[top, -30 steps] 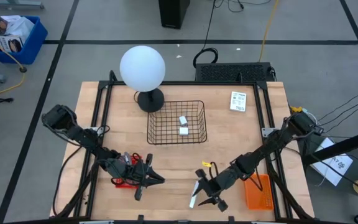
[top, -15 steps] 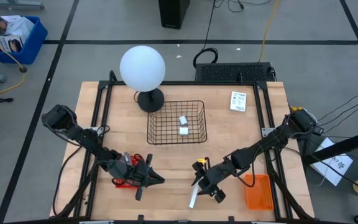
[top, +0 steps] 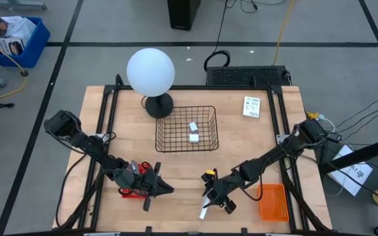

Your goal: Pick and place items into bin

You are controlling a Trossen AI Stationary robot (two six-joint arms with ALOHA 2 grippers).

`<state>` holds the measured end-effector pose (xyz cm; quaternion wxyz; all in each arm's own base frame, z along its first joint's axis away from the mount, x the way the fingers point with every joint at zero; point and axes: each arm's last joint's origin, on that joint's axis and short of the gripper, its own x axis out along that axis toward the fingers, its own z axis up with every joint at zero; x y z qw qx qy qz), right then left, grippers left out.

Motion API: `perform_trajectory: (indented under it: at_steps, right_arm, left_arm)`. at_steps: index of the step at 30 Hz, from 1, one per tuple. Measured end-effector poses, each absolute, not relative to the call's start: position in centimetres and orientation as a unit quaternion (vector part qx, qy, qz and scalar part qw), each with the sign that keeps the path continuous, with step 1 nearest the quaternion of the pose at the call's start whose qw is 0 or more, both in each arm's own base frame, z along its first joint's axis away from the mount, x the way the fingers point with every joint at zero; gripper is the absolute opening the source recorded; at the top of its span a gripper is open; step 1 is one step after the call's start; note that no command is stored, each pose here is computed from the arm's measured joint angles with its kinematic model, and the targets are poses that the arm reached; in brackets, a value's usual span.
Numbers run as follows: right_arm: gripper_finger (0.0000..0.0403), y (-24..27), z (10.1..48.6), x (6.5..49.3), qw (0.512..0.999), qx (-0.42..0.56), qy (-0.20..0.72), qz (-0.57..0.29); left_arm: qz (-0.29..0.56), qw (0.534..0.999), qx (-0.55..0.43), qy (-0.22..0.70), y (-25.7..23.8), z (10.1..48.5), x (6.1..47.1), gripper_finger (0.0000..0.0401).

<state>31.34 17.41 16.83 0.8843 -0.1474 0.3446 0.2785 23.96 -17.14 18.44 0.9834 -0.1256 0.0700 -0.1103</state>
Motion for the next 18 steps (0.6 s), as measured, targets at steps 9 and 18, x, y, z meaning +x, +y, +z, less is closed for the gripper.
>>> perform_trajectory:
  at_steps: [9, 18]
  right_arm:
    - [0.0032, 17.3, 17.0, 31.2, 0.891, -0.080, 0.370, 0.252]
    - [0.0036, 16.1, 22.2, 28.5, 0.911, 0.070, 0.381, 0.140]
  left_arm:
    - [-0.106, 0.984, -0.125, 0.072, -17.0, 18.4, 24.1, 0.0035]
    - [-0.105, 0.982, -0.135, 0.073, -17.0, 18.4, 24.1, 0.0035]
